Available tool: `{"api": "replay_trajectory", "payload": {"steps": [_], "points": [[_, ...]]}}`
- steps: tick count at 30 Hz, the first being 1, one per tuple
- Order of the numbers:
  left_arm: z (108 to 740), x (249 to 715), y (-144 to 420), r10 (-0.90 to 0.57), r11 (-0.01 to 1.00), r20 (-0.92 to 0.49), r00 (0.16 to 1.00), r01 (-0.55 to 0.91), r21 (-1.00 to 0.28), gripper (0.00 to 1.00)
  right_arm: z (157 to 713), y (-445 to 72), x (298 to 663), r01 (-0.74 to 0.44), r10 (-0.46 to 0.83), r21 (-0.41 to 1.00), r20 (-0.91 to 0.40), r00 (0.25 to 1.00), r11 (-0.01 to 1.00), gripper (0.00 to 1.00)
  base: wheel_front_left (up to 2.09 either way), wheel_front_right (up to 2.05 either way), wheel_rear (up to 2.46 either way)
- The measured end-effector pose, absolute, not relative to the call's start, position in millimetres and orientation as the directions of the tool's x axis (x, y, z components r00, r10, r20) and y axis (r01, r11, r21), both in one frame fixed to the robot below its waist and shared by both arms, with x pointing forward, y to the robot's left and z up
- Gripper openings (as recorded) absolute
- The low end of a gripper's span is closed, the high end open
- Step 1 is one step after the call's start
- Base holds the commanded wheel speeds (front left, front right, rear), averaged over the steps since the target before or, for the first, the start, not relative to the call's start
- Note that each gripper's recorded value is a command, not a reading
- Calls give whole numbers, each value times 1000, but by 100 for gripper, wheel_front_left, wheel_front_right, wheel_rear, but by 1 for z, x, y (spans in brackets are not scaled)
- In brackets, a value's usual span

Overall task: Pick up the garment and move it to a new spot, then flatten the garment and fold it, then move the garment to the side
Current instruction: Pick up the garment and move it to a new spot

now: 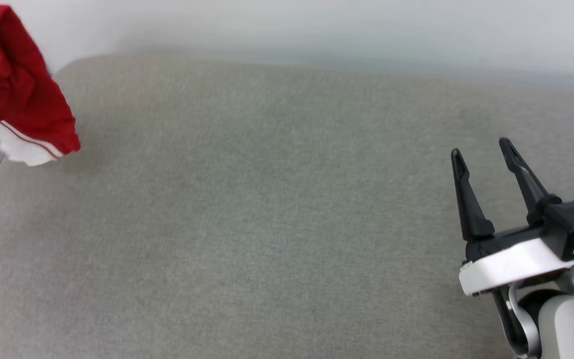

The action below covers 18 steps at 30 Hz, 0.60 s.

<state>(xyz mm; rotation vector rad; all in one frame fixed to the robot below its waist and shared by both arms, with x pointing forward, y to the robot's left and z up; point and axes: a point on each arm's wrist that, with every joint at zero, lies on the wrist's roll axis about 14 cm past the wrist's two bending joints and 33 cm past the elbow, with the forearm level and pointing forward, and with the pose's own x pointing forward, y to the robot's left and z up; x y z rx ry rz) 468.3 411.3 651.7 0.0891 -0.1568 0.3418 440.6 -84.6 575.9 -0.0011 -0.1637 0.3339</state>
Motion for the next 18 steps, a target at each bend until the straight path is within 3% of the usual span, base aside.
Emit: {"api": "replay_trajectory", "payload": {"steps": [10, 18], "points": [[694, 499, 274, 31, 998, 339, 940, -46, 34, 0, 589, -145, 401, -168, 172, -36, 167, 971, 985, 100, 0, 0, 0], [691, 492, 128, -264, 958, 370, 891, 286, -7, 0, 594, -193, 376, -29, 34, -34, 175, 984, 999, 100, 0, 0, 0]]}}
